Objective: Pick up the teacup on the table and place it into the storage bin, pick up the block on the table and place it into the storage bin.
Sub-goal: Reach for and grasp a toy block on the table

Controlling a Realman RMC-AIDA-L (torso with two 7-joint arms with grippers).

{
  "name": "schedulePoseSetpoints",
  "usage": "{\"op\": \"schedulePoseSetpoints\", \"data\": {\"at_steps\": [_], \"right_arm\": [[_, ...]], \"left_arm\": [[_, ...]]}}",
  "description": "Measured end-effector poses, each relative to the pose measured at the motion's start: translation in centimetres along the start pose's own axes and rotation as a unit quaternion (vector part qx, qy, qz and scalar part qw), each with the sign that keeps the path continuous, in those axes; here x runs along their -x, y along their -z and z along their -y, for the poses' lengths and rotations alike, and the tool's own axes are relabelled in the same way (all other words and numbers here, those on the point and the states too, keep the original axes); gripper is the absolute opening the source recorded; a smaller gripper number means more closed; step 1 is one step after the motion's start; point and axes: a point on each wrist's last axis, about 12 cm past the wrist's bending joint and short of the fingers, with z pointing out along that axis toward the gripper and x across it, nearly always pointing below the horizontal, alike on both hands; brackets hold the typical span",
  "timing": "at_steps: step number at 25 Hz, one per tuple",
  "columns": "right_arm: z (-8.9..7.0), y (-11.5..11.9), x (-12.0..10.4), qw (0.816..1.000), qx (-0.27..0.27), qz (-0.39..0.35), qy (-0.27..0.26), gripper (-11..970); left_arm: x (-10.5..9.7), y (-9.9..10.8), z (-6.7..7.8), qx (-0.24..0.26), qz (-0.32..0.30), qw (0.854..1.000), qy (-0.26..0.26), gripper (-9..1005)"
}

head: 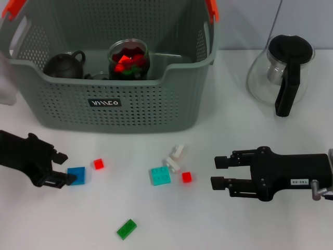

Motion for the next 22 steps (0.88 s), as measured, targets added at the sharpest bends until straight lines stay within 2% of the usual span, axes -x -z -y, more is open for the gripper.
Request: {"op": "schedulePoseSetpoints", "data": {"at_steps": [4, 11, 15, 22], "right_arm": [[0.0, 0.0, 0.0, 1.000, 0.000, 0.000, 0.000, 577], [0.0, 0.0, 0.0, 1.000, -0.001, 0.000, 0.000, 577], [0.0, 0.0, -0.1, 1.000, -0.002, 0.000, -0.001, 577], [0.1, 0.0, 0.0, 1.000, -0.002, 0.000, -0.007, 577]], "left_arm": [[1.0, -1.2, 0.2, 0.006, -0.014, 1.000, -0.023, 514], [1.8, -1.9, 0.2, 0.022, -0.028, 0.998, -0.056, 590], [1.8, -2.8, -0.1, 0.039, -0.045, 0.996, -0.059, 596], [1.7, -3.8, -0.1, 0.040, -0.057, 0.996, -0.063, 593]]}}
